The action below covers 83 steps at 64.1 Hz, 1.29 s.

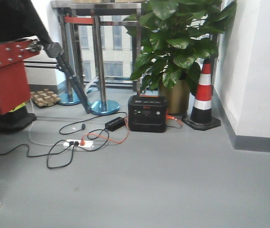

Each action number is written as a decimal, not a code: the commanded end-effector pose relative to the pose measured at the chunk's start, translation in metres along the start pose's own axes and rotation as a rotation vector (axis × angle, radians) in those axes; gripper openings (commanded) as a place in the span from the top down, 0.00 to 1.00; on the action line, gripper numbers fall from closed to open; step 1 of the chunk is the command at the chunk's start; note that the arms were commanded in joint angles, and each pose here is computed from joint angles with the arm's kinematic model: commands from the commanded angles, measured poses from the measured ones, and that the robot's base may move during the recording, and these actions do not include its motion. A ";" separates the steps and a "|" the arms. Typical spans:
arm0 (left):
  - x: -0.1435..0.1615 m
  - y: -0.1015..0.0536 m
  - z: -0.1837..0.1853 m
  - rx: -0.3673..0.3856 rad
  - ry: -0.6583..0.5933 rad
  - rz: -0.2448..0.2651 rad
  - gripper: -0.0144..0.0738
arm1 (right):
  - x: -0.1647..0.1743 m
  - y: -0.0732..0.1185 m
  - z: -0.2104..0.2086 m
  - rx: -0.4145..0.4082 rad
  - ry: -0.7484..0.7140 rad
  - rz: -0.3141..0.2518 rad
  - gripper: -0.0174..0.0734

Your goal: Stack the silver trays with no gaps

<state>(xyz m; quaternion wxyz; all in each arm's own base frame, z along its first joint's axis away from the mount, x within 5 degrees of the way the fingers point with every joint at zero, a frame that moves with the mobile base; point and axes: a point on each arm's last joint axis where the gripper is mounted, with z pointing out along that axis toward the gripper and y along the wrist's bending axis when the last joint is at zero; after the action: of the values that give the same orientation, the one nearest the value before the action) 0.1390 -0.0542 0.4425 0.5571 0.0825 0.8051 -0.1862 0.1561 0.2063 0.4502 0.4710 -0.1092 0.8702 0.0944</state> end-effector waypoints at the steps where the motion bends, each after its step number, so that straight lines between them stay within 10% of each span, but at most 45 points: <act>1: -0.006 -0.006 -0.004 0.052 -0.055 -0.033 0.85 | -0.005 0.006 -0.002 -0.058 -0.056 -0.029 0.87; 83: -0.007 -0.006 -0.004 0.052 -0.061 -0.033 0.85 | -0.005 0.006 -0.002 -0.058 -0.056 -0.029 0.87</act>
<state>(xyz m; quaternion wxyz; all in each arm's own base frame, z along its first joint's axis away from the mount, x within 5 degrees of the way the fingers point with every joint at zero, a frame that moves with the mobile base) 0.1392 -0.0539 0.4427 0.5584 0.0828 0.8046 -0.1844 0.1562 0.2066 0.4505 0.4726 -0.1098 0.8692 0.0953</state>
